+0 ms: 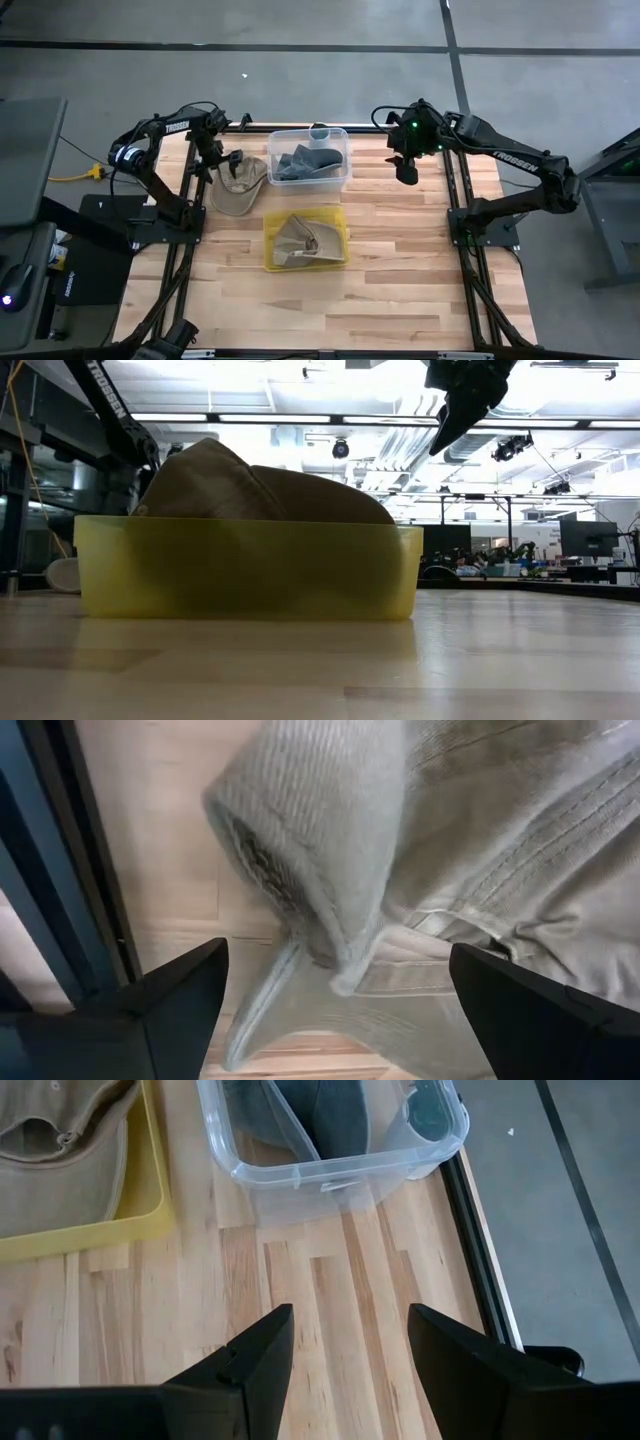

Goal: Pick & Place hat
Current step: Put the brown cap into the yellow bin

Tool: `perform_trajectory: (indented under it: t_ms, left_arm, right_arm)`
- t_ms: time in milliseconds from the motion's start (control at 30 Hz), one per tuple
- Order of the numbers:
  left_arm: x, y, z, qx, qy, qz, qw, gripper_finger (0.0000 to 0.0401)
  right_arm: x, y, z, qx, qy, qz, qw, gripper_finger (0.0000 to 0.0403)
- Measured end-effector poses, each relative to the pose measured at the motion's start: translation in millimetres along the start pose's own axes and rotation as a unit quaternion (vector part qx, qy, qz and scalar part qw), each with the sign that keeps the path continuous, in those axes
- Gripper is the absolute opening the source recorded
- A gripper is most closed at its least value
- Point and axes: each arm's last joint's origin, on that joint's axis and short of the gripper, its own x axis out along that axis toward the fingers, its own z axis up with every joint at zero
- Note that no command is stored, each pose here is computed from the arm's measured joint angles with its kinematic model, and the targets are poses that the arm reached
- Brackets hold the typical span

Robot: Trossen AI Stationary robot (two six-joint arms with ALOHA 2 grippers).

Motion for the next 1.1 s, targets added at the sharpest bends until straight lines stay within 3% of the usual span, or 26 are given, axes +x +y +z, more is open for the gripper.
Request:
perform_trajectory:
  t_ms: [167, 533, 833, 1033, 1100]
  left_arm:
    - [0.0, -0.2, -0.7, -0.001, 0.006, -0.005, 1.0, 0.034]
    - [0.1, -0.3, -0.8, -0.001, 0.008, -0.008, 1.0, 0.0228]
    - [0.2, 0.2, -0.5, 0.001, 0.003, 0.001, 1.0, 0.0122]
    - [0.2, 0.2, -0.6, 0.011, 0.003, 0.0, 1.0, 0.0021]
    - [0.2, 0.1, -0.6, 0.016, 0.004, -0.001, 1.0, 0.001]
  right_arm:
    - [0.0, 0.0, 0.0, 0.0, 0.0, 0.0, 1.0, 0.0193]
    - [0.1, 0.0, 0.1, 0.0, 0.0, 0.0, 1.0, 0.0193]
    - [0.2, 0.0, 0.1, 0.0, 0.0, 0.0, 1.0, 0.0193]
    - [0.2, 0.0, 0.1, 0.0, 0.0, 0.0, 1.0, 0.0193]
    - [0.2, 0.0, 0.1, 0.0, 0.0, 0.0, 1.0, 0.0193]
